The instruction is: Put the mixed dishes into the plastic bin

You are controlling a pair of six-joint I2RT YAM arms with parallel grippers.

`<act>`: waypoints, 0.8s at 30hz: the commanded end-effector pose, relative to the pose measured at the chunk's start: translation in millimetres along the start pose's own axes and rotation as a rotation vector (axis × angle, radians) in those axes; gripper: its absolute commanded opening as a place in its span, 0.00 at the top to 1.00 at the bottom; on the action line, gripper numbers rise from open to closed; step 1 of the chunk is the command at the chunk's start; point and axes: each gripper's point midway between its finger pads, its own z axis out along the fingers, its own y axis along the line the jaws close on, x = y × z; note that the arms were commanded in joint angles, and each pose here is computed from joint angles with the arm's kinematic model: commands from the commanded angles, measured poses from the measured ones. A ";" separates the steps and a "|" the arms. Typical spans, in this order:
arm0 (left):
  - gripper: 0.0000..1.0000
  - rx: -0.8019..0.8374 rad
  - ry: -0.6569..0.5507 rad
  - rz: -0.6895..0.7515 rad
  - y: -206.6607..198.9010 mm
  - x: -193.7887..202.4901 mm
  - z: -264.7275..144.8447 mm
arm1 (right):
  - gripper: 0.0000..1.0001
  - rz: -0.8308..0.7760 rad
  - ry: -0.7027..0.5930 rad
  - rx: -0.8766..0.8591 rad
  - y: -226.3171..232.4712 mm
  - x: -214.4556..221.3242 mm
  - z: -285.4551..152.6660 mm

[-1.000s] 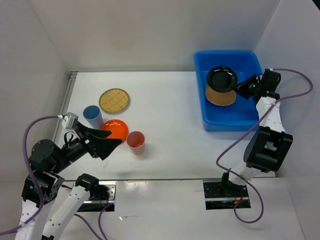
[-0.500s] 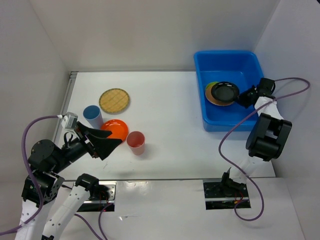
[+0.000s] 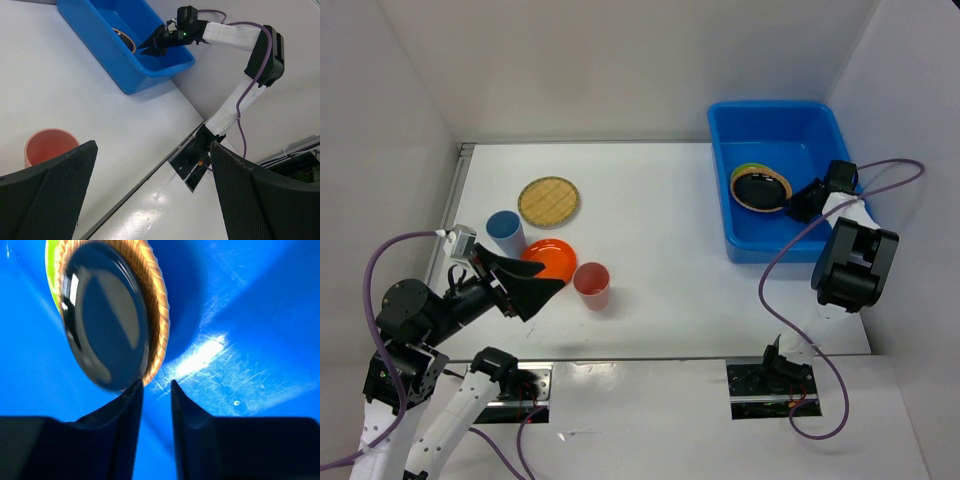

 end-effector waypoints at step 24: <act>0.00 0.020 -0.080 0.005 -16.7 -21.9 -8.8 | 0.29 -0.689 0.241 -0.662 369.2 296.8 -115.9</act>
